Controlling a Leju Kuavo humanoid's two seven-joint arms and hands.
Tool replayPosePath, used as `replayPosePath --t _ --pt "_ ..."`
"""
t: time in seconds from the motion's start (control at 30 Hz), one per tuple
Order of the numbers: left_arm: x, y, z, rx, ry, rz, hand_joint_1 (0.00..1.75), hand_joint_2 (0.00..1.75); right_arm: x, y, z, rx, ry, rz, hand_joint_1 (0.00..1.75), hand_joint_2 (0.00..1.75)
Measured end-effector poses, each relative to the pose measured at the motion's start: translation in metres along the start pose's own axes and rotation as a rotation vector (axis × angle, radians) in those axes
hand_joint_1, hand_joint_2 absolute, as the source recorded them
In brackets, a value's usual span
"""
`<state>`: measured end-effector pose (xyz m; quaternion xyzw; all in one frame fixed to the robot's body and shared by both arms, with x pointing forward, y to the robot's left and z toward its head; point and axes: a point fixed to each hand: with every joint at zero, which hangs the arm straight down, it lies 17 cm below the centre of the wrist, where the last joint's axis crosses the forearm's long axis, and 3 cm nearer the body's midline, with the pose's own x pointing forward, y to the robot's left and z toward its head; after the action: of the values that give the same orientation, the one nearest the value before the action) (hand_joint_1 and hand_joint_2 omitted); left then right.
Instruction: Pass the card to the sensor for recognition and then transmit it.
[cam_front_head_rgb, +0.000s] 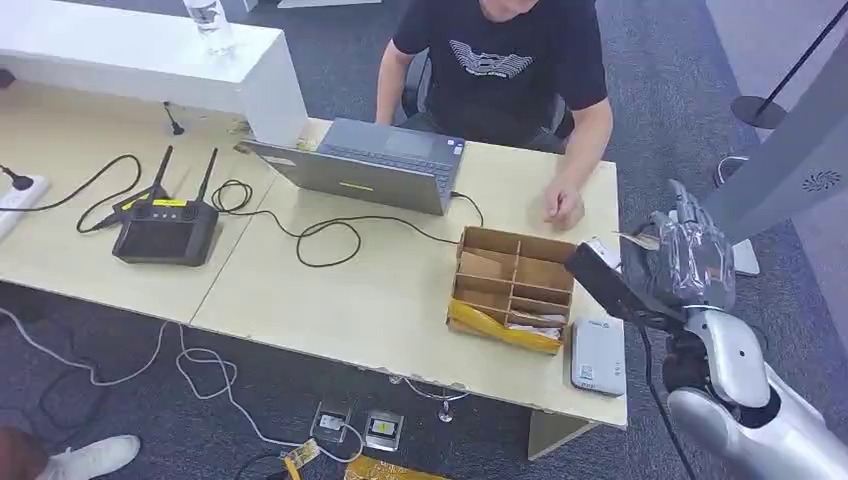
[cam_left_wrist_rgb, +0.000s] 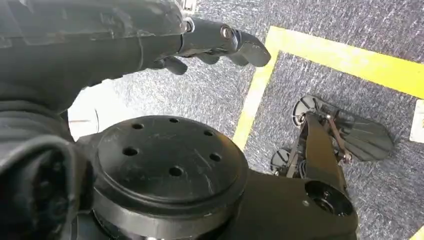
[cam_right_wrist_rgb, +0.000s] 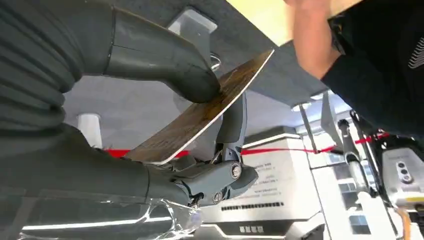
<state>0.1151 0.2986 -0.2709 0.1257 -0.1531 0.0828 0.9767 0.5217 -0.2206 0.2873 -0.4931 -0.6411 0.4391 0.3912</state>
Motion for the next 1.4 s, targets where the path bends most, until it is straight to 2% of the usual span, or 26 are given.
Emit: replayPosePath --t 0.27,0.5,1.17,1.2,1.23,1.27,1.3,1.4 --pt "0.001 -0.002 0.001 -0.005 -0.003 -0.002 0.00 0.00 0.042 -0.009 -0.013 -0.004 -0.102 -0.052 1.75 1.75" --pt "0.003 -0.006 0.001 -0.016 -0.007 -0.004 0.00 0.00 0.081 0.017 -0.017 0.044 -0.160 -0.103 1.75 1.75" --pt "-0.003 -0.010 0.002 -0.038 0.015 -0.037 0.00 0.00 0.114 0.053 -0.030 0.126 -0.197 -0.069 1.75 1.75" --pt "-0.004 -0.010 0.002 -0.038 0.021 -0.037 0.00 0.00 0.116 0.054 -0.030 0.128 -0.200 -0.071 1.69 1.75" --pt "-0.005 -0.010 0.002 -0.037 0.024 -0.039 0.00 0.00 0.117 0.055 -0.031 0.129 -0.203 -0.071 1.22 1.75" --pt "-0.005 -0.010 0.002 -0.037 0.024 -0.040 0.00 0.00 0.118 0.055 -0.033 0.129 -0.203 -0.070 0.24 1.75" --pt "-0.006 -0.010 0.002 -0.034 0.027 -0.042 0.00 0.00 0.120 0.056 -0.034 0.128 -0.206 -0.069 0.00 1.75" --pt "-0.006 -0.009 0.002 -0.031 0.030 -0.047 0.00 0.00 0.123 0.062 -0.034 0.134 -0.211 -0.062 0.00 1.75"
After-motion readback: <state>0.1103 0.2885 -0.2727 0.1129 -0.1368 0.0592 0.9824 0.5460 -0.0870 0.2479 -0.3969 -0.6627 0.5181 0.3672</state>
